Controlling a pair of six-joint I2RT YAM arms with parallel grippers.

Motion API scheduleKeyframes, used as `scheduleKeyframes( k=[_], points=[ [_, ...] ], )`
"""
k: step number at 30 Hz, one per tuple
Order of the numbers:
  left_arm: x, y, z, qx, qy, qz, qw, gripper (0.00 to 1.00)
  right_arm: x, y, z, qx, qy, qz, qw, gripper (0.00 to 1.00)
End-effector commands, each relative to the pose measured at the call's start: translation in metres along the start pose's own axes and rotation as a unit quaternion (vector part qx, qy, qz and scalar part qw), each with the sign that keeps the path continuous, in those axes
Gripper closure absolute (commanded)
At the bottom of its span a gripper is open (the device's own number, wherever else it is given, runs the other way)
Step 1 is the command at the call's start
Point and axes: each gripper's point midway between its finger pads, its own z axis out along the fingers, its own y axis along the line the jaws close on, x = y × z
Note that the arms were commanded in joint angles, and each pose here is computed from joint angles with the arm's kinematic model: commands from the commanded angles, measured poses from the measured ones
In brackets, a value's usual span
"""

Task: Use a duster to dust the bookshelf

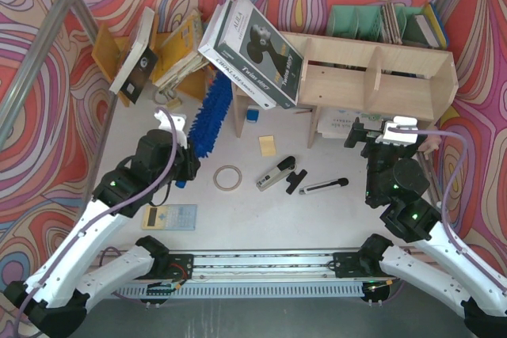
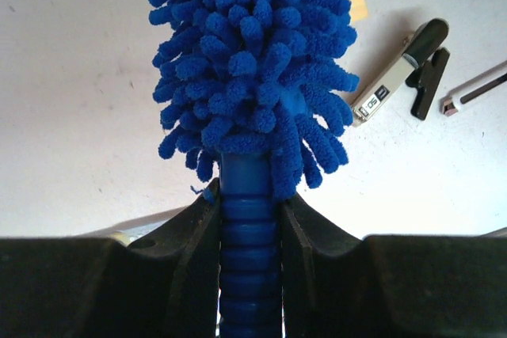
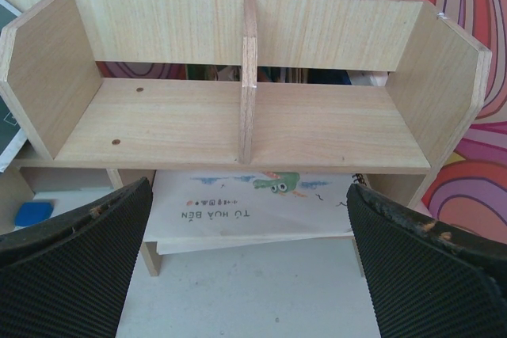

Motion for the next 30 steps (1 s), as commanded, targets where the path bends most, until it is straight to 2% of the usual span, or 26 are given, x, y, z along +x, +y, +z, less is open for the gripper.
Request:
scheduleKeyframes(
  k=[1,8,13,19,30],
  points=[
    [0.011,-0.005,0.014,0.013,-0.005,-0.044,0.999,1.00,-0.005,-0.004,-0.001,0.003,-0.007,0.009,1.000,0.01],
    [0.054,-0.004,0.047,0.006,0.022,-0.115,0.993,1.00,-0.007,-0.005,-0.002,0.001,-0.009,0.014,1.000,0.01],
    [0.062,-0.006,0.064,0.010,0.014,-0.137,0.990,1.00,-0.008,-0.007,-0.003,0.001,-0.012,0.019,1.000,0.01],
    [0.022,-0.005,0.044,0.002,-0.020,-0.103,0.994,1.00,-0.008,-0.007,-0.004,-0.002,-0.012,0.021,1.000,0.01],
    [-0.050,-0.014,-0.019,0.043,-0.133,-0.074,0.987,1.00,-0.008,-0.007,-0.005,-0.003,-0.013,0.022,1.000,0.01]
  ],
)
